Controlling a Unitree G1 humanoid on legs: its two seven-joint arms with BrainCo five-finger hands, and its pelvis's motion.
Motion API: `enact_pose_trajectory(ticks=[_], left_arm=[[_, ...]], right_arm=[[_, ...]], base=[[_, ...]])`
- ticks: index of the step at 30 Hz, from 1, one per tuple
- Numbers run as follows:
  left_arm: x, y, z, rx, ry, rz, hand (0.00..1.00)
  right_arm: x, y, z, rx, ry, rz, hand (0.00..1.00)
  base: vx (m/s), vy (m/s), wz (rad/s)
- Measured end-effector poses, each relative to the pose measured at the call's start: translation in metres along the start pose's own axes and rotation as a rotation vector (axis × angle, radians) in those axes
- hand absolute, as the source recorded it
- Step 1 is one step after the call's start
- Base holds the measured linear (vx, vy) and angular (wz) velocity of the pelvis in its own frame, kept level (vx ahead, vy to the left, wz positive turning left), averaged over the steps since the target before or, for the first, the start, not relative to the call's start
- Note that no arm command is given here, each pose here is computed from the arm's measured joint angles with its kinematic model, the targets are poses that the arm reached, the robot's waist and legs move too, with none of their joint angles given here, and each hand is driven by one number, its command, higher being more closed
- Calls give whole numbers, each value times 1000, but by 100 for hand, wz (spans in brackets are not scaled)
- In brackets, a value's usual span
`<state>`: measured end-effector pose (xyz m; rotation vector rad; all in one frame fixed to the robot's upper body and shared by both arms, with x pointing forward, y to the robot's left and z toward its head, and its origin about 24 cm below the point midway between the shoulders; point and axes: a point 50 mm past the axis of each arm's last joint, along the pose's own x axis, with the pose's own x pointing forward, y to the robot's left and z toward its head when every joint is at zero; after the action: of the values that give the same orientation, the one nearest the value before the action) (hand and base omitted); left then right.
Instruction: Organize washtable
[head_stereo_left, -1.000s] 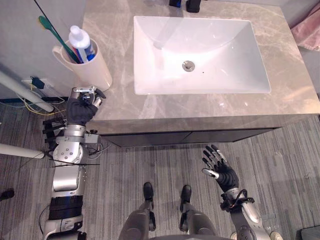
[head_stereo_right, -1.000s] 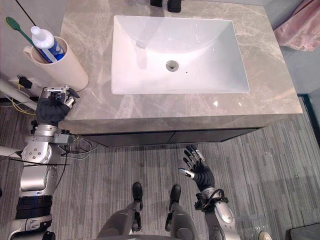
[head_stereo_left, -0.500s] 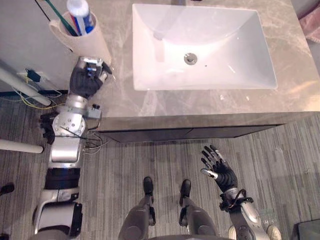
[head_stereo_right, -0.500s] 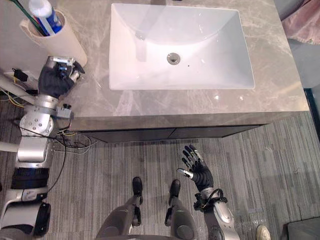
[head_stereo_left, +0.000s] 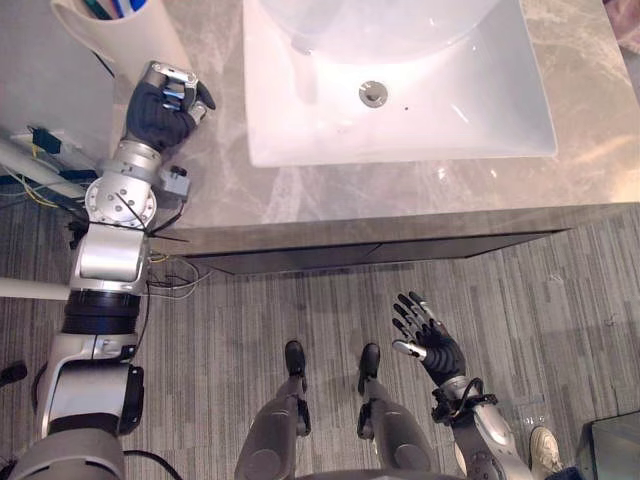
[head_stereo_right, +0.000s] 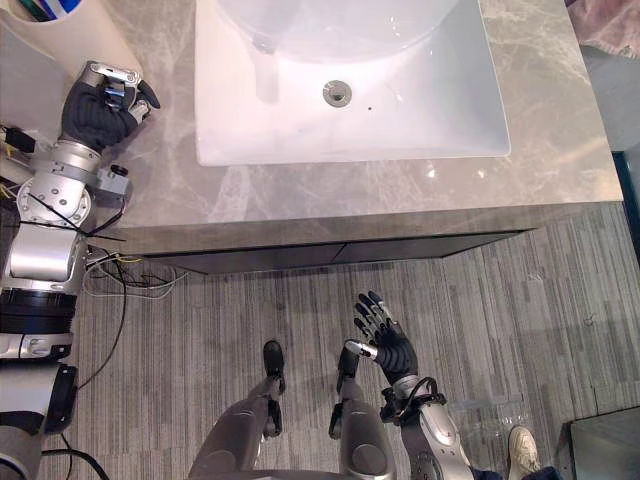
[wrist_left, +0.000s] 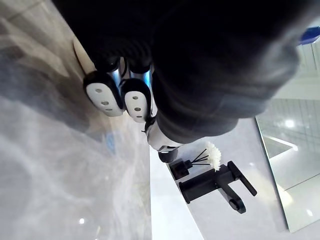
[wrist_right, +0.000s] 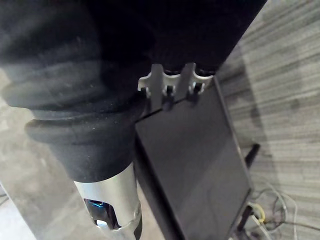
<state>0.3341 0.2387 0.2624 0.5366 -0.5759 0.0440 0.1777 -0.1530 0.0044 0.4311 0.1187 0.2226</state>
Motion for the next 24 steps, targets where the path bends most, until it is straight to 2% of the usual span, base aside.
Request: enact_pose_trajectory(ticks=[15, 24], left_arm=[[4, 2, 2, 13, -1, -8, 100], [-27, 31, -11, 7, 35, 106, 100]], right_arm=[[1, 6, -4, 7, 16, 24, 0], [-3, 1, -5, 2, 26, 20, 0]], base=[[3, -3, 0], [14, 11, 5]])
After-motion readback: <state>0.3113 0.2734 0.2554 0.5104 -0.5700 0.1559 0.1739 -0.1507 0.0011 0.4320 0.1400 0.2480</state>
